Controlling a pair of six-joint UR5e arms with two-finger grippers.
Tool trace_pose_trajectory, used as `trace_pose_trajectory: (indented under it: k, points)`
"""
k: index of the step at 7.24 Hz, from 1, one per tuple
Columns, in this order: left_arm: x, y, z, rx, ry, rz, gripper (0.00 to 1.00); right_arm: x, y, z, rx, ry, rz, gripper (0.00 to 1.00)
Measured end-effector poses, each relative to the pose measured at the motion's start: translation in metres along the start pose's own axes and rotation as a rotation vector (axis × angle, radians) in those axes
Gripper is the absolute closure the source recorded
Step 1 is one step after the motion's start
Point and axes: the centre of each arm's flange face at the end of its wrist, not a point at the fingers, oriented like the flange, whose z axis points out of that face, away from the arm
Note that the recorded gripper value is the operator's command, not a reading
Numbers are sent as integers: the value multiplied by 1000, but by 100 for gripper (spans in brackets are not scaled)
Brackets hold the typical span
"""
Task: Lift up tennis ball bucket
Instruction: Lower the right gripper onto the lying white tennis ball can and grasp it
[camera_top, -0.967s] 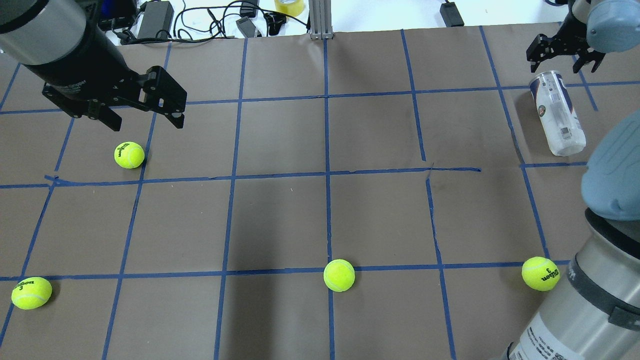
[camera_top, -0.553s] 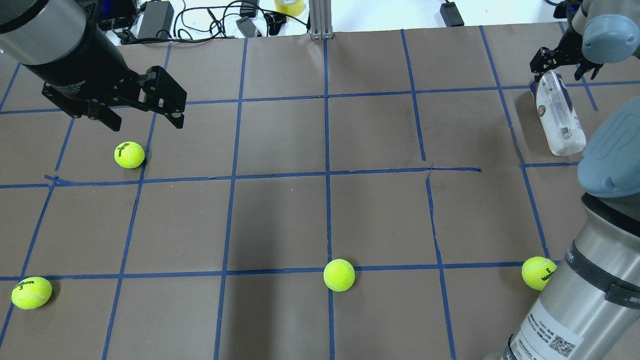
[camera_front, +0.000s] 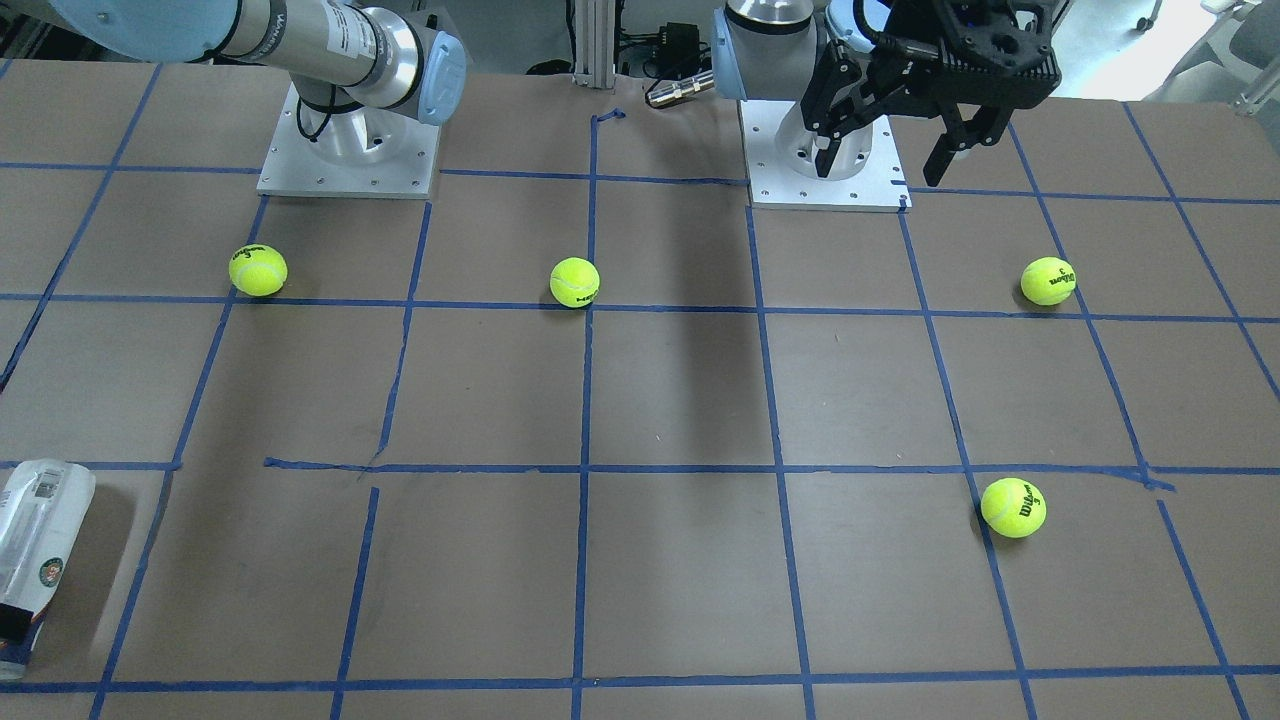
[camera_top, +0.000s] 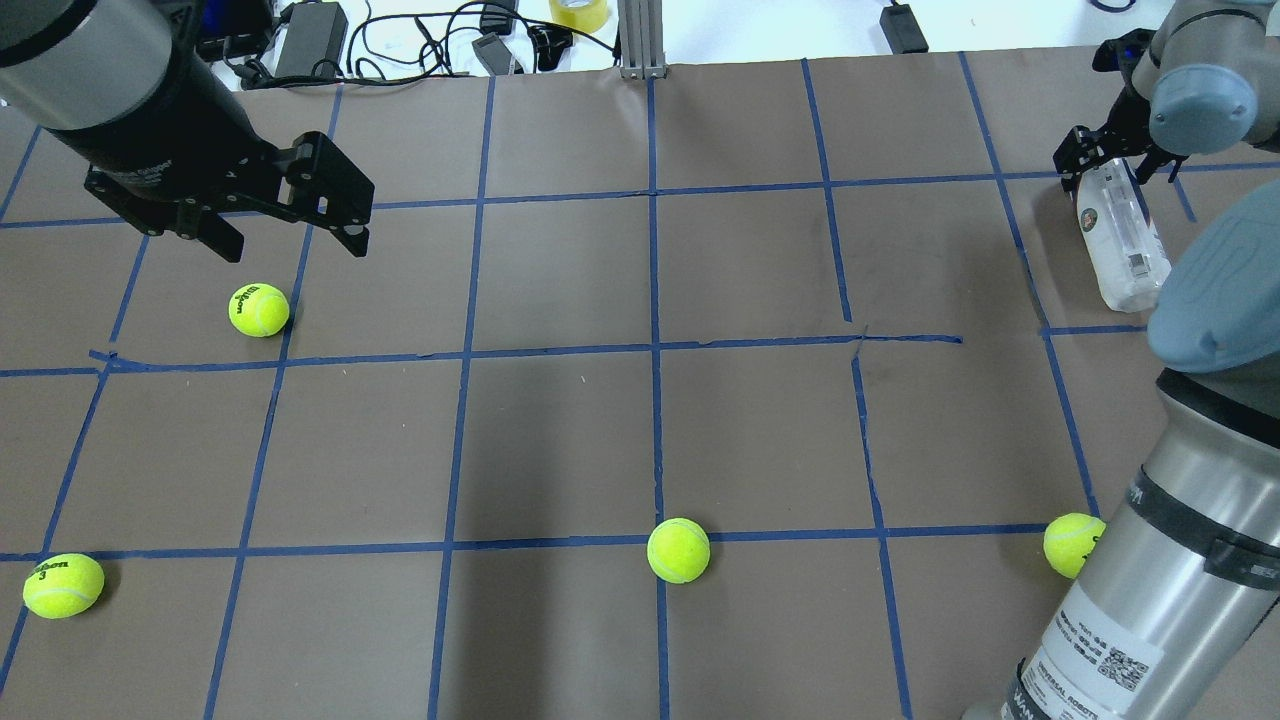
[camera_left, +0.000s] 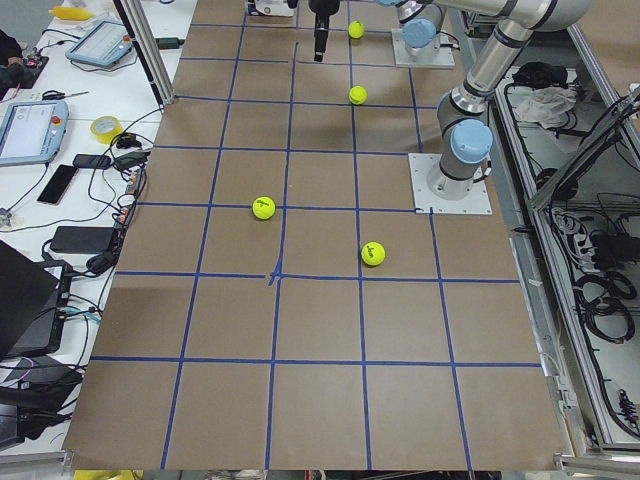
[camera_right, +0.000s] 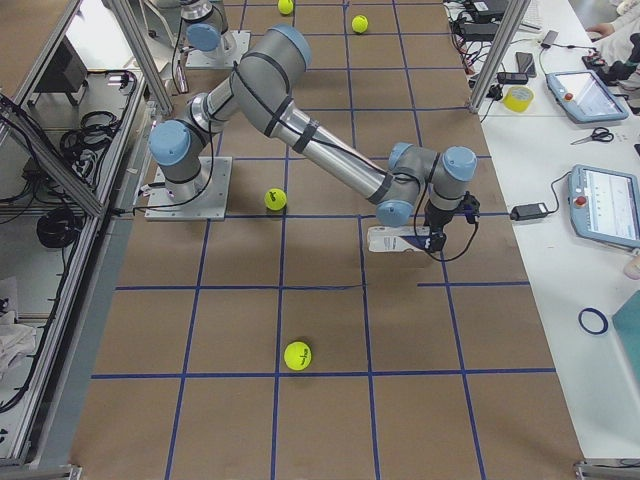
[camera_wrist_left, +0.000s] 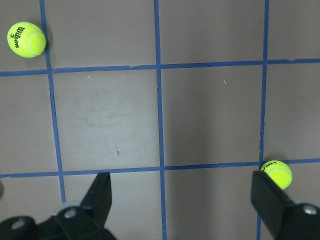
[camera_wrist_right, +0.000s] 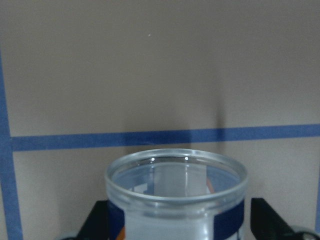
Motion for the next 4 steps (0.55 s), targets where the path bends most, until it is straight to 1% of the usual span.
trace_pose_trajectory:
  k: [1,2,4]
  points:
    - [0,0,0,0,-1,0,0,0,-2,5,14,4,-21,0]
    - [0,1,0,-1,-2,0,0,-1,-4,8,23,-3,-29,0]
    - [0,1,0,-3,-2,-1,0,-4,-6,8,46,-39,-35,8]
